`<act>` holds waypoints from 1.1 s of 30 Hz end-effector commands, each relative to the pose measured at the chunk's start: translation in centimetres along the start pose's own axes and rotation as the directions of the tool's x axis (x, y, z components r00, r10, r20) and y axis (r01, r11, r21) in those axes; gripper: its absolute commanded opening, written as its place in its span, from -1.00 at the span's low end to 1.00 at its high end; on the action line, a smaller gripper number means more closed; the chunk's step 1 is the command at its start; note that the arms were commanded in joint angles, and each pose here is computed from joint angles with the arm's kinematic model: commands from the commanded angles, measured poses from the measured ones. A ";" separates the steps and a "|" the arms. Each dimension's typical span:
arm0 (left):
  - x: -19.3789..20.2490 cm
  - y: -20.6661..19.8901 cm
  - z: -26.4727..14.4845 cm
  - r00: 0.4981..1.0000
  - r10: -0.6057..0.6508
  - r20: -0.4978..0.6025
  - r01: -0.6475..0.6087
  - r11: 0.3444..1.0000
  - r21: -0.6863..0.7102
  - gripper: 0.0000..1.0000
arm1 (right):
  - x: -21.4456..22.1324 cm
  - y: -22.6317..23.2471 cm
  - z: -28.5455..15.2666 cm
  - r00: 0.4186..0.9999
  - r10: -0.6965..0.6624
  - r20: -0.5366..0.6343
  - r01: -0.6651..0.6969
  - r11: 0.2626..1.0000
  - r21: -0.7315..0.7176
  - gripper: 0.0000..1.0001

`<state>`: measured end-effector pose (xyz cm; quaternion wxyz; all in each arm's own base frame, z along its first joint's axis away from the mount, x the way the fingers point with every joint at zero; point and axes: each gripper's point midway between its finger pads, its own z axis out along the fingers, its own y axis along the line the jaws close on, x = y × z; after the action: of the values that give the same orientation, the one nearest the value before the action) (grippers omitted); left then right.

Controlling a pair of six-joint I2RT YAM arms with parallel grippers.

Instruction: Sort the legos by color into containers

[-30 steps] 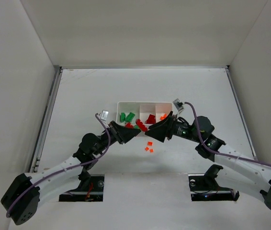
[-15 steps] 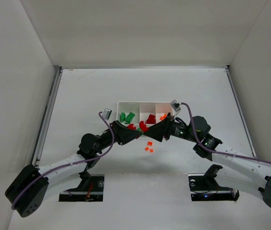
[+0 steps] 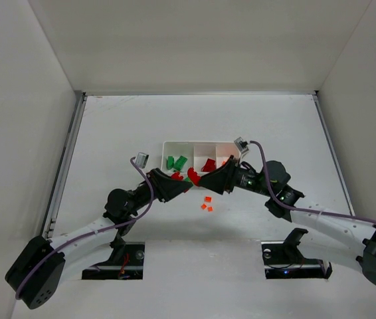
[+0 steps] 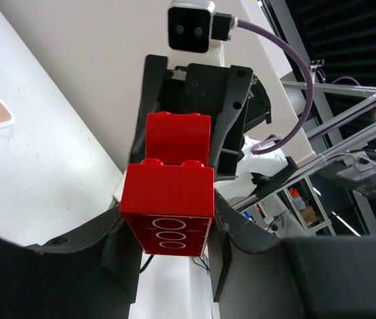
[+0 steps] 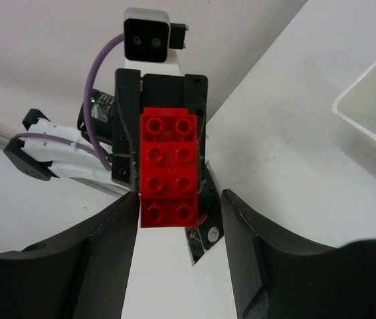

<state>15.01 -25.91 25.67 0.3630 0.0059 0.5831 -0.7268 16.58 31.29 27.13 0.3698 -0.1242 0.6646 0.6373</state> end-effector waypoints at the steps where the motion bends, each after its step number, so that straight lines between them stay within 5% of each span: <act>1: -0.6 -2.2 -0.2 0.999 0.039 0.018 -0.040 0.995 0.092 -0.50 | -1.1 2.2 0.9 1.000 -0.026 0.017 0.027 0.996 -0.081 0.24; 4: -0.5 -2.3 -0.1 0.999 0.043 0.019 -0.045 0.995 0.094 -0.50 | -0.5 2.1 1.4 1.000 -0.017 -0.001 0.017 0.996 -0.087 0.23; 9: -0.7 -2.0 -0.3 0.999 0.045 0.025 -0.046 0.995 0.085 -0.50 | -0.8 2.7 1.2 0.999 -0.027 0.025 0.029 0.993 -0.114 -0.13; 16: -0.4 -0.8 -0.9 0.999 0.044 0.026 -0.045 0.998 0.053 -0.52 | -2.8 2.5 0.1 0.994 -0.031 0.109 0.041 0.995 -0.088 -0.35; 23: -0.7 2.0 -2.5 0.998 0.041 0.057 -0.039 0.999 -0.038 -0.54 | -5.0 -3.7 -0.6 0.982 -0.053 0.181 0.019 0.983 0.184 -0.34; 33: -2.5 2.1 -2.6 0.994 0.031 0.101 -0.020 0.994 -0.104 -0.53 | -5.5 -15.8 0.9 0.984 -0.068 0.162 -0.051 0.774 0.631 -0.33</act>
<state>16.26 -23.01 23.80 0.3926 -0.0321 0.5981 -0.6980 27.79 28.99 17.72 0.4078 0.0318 0.8016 0.4360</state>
